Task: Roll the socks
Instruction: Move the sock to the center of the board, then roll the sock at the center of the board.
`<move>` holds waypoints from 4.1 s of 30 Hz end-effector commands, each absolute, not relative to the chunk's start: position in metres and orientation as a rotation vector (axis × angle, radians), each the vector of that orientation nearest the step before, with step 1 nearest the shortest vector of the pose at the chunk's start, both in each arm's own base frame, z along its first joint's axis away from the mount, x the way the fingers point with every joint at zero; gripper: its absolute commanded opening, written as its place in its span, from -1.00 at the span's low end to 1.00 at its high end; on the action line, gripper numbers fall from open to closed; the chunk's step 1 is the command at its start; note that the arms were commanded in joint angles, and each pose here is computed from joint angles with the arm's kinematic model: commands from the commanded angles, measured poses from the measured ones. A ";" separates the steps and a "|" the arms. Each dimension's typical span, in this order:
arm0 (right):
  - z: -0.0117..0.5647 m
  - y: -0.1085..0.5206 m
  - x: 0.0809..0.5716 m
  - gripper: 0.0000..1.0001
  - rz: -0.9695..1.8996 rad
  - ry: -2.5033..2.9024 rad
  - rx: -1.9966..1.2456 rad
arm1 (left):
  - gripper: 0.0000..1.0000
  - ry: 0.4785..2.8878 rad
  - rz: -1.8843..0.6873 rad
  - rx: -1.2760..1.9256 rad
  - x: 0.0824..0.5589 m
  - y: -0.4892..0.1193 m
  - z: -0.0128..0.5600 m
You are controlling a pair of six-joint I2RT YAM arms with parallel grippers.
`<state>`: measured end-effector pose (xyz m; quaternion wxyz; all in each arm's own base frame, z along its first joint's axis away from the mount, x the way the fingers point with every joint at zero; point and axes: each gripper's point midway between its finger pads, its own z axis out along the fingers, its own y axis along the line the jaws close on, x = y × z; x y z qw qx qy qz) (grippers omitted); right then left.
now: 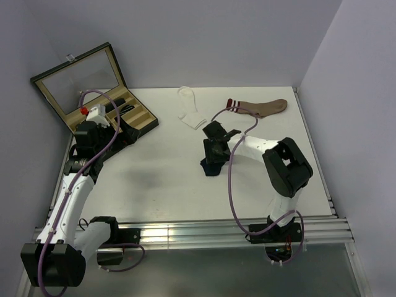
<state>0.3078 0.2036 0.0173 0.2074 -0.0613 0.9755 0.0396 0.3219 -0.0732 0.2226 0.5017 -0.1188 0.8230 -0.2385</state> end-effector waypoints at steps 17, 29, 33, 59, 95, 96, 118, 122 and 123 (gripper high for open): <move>0.055 0.247 0.268 0.28 -0.037 2.400 -0.673 | 0.92 2.011 -0.584 -0.269 0.332 -0.076 0.215; 0.039 0.255 0.271 0.04 -0.175 2.355 -0.803 | 0.91 2.022 -0.588 -0.274 0.333 -0.077 0.212; 0.035 0.258 0.271 0.02 -0.195 2.344 -0.829 | 0.91 2.024 -0.595 -0.272 0.333 -0.078 0.212; 0.014 0.263 0.269 -0.81 -0.280 2.327 -0.922 | 0.91 2.055 -0.624 -0.271 0.332 -0.087 0.202; 0.035 0.312 0.251 -1.00 1.371 2.539 -0.266 | 0.72 2.388 -0.806 -0.401 0.300 -0.243 0.075; 0.036 0.312 0.252 -1.00 1.368 2.531 -0.279 | 0.70 2.403 -0.807 -0.405 0.298 -0.246 0.070; 0.037 0.309 0.261 -1.00 1.260 2.518 -0.313 | 0.19 2.620 -0.694 -0.512 0.283 -0.277 0.018; 0.041 0.309 0.264 -1.00 1.253 2.506 -0.314 | 0.01 2.650 -0.645 -0.539 0.280 -0.273 0.007; 0.042 0.310 0.265 -1.00 1.251 2.501 -0.318 | -0.05 2.664 -0.620 -0.547 0.278 -0.270 0.002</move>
